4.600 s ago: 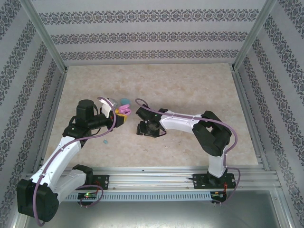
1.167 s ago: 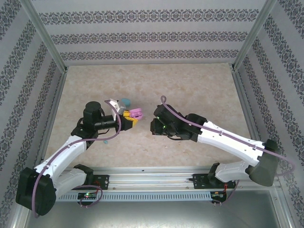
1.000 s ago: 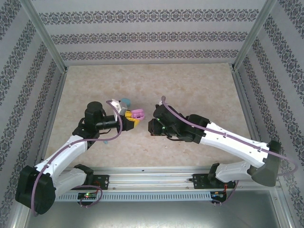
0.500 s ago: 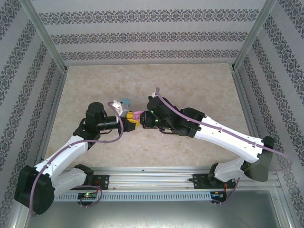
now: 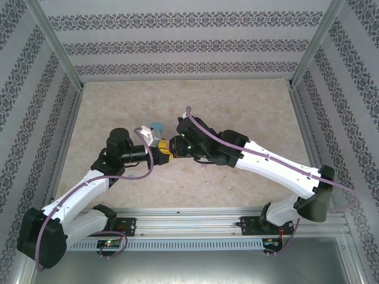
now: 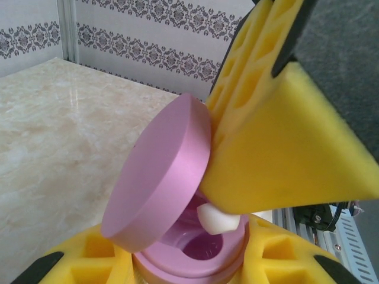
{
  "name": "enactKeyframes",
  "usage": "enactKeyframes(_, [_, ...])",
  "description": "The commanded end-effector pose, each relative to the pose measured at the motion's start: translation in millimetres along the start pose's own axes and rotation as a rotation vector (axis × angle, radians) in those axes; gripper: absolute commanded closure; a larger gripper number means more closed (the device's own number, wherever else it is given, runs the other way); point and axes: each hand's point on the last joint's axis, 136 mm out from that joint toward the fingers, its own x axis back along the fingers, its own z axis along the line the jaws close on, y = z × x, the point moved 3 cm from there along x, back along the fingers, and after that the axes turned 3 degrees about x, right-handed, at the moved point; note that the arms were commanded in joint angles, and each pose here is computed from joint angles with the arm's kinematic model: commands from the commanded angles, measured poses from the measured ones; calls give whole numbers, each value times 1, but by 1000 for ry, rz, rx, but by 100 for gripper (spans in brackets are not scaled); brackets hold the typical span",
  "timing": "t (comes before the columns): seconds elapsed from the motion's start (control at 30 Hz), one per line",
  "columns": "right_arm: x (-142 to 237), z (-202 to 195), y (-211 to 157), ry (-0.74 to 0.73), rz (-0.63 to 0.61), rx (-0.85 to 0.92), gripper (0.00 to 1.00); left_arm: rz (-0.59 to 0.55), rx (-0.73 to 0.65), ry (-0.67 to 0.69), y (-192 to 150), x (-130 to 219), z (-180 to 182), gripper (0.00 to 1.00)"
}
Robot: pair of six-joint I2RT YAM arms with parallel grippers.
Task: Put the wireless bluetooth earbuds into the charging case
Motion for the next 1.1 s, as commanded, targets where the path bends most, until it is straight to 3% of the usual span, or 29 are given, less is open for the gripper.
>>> enactKeyframes(0.0, [2,-2,-2,-25,36,38,87,-28,-75,-40,10,-1,-10,91])
enactKeyframes(0.77, [-12,-17,-12,-141,130,94,84,-12,-85,-42,11,-3,-12,91])
enactKeyframes(1.07, [-17,-14,-15,-118,151,96,77,-9,-84,-42,10,-5,-11,91])
